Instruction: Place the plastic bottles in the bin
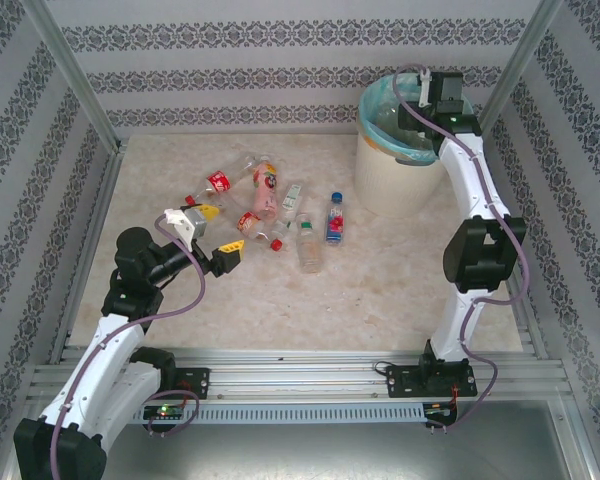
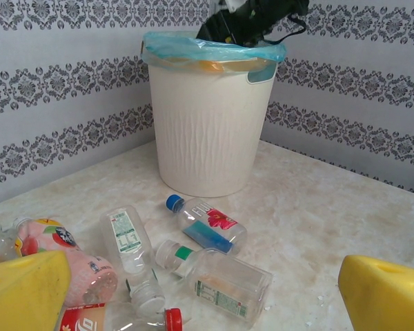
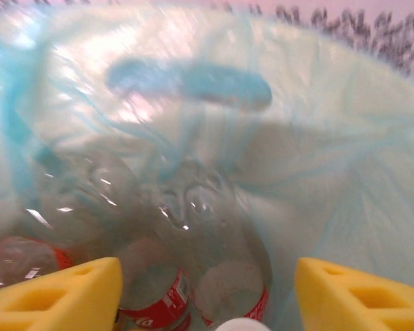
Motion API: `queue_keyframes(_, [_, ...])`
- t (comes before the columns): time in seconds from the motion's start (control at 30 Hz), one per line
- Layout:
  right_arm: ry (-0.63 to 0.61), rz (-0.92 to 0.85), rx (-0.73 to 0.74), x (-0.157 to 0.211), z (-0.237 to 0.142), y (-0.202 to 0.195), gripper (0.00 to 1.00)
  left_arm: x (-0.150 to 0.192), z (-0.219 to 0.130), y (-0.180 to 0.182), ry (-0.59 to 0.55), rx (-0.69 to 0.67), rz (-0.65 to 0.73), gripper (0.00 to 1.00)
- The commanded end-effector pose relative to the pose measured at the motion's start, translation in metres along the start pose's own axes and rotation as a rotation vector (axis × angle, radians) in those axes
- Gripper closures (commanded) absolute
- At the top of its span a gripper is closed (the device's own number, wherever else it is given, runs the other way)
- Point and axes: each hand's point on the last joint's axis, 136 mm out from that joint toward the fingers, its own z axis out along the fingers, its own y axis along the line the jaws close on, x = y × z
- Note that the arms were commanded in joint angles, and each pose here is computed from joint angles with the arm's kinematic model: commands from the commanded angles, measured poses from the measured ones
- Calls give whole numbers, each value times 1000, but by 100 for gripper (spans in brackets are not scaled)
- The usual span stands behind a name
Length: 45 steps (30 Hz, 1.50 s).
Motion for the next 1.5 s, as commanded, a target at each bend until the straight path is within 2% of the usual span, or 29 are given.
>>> queue_keyframes(0.0, [-158,-30,9,-59,-63,10,24,-10,0,-2,-38,3,41,0])
queue_keyframes(0.2, [-278,-52,-11,-97,-117,26,20,-17,-3,10,-49,-76,35,2])
queue_keyframes(0.33, [-337,-75,-72,-106,-157,52,20,-22,-6,26,-22,-173,-12,5])
queue_keyframes(0.4, [-359,-94,-114,-104,-178,70,21,-23,-7,38,17,-235,-82,6])
queue_keyframes(0.63, [-405,-140,-307,-54,-241,143,23,-1,2,78,295,-416,-361,15])
queue_keyframes(0.77, [-382,-135,-425,-9,-258,179,25,17,10,105,420,-542,-523,19])
queue_keyframes(0.9, [-342,-172,-518,33,-271,209,25,44,25,124,569,-591,-614,19])
queue_keyframes(1.03, [-318,-171,-527,55,-276,211,25,82,45,140,694,-649,-793,20])
queue_keyframes(1.17, [-335,-143,-511,60,-281,201,25,115,70,154,672,-684,-953,16])
queue_keyframes(1.47, [-353,-166,-473,63,-284,189,25,171,91,181,682,-797,-1070,11])
